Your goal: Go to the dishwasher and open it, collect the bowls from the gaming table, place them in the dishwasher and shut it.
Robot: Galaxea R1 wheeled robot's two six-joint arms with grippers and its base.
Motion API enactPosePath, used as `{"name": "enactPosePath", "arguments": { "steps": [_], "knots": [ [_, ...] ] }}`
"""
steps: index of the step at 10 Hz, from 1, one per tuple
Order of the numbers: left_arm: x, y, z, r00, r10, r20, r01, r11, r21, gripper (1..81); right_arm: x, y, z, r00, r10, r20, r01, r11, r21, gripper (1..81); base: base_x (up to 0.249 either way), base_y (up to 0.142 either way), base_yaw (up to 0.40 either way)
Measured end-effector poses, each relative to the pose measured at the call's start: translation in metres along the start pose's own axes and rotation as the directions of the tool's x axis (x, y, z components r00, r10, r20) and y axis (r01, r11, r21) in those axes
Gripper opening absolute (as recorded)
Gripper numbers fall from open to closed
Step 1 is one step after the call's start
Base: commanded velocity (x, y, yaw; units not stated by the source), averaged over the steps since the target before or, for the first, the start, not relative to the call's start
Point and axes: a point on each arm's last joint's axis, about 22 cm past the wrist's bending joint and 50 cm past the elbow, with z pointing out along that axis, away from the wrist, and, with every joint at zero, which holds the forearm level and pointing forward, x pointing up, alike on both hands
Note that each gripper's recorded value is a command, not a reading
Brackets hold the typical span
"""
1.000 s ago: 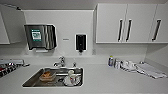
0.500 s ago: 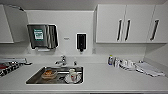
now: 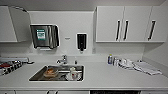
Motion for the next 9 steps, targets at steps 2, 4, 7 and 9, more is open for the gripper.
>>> {"name": "enactPosePath", "arguments": {
  "steps": [2,4,7,9],
  "knots": [
    [-0.001,0.000,0.000,1.0000,-0.001,0.004,0.001,1.0000,0.000,81.1,-0.023,0.017,0.006,0.9985,-0.012,0.054,0.013,0.9995,-0.030,81.1,-0.086,0.000,0.000],
    [-0.003,-0.001,-0.001,1.0000,-0.002,0.005,0.002,1.0000,0.001,81.1,-0.033,0.024,0.011,0.9974,-0.016,0.070,0.019,0.9989,-0.042,81.1,-0.093,0.000,0.000],
    [-0.007,0.000,-0.001,0.9999,-0.001,0.011,0.001,1.0000,0.001,81.1,-0.035,0.034,0.014,0.9971,-0.037,0.067,0.041,0.9975,-0.058,81.1,-0.029,0.000,0.000],
    [-0.002,0.000,0.000,1.0000,0.000,0.005,0.000,1.0000,0.000,81.1,-0.033,0.031,0.016,0.9942,-0.084,0.067,0.088,0.9948,-0.053,81.1,0.000,0.000,0.000]
  ]
}}
